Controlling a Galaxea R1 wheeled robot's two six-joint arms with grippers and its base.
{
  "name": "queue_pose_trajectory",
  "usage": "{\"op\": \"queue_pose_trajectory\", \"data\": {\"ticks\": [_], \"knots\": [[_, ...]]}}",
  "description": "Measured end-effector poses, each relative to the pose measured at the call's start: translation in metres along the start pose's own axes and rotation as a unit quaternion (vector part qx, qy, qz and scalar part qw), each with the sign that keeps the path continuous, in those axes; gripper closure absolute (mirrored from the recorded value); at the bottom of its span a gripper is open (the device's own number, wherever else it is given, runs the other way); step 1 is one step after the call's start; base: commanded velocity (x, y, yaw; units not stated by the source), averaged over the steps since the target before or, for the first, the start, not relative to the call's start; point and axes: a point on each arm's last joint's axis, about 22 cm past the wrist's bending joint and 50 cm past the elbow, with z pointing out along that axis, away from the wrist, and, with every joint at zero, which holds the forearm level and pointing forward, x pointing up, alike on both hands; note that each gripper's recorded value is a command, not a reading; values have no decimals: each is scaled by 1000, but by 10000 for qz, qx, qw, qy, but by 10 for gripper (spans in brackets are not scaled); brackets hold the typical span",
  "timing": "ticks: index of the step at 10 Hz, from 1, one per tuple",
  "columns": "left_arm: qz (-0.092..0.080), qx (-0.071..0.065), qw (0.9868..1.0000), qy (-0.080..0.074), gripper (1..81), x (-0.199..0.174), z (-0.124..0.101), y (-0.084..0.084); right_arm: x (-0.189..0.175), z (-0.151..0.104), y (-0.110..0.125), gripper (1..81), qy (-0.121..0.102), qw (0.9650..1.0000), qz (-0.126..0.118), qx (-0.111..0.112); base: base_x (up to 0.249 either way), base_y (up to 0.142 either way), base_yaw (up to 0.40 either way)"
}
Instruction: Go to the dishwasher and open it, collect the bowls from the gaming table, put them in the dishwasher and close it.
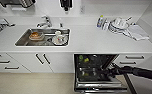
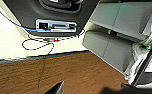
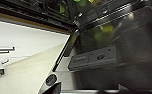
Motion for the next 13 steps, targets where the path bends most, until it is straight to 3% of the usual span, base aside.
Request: {"op": "queue_pose_trajectory", "data": {"ticks": [2,4,6,8,10,12,13], "knots": [[184,-9,9998,125,10,22,5,6,-1,-50,54,10,-80,9990,172,-415,0,0,0],[321,112,9992,228,10,43,12,0,-58,-74,121,10,-518,9941,456,-840,0,0,0],[403,323,9981,347,10,68,15,-16,-119,-78,160,10,-960,9882,574,-1046,0,0,0],[499,316,9971,483,10,95,24,-9,-171,-75,189,10,-1251,9829,664,-1173,0,0,0],[564,401,9959,590,10,120,28,-14,-235,-71,217,10,-1626,9745,845,-1294,0,0,0],[645,557,9937,735,10,151,24,-29,-281,-68,242,10,-1754,9685,1063,-1410,0,0,0],[693,571,9927,804,10,166,25,-30,-302,-67,251,10,-1836,9642,1259,-1439,0,0,0]]}}
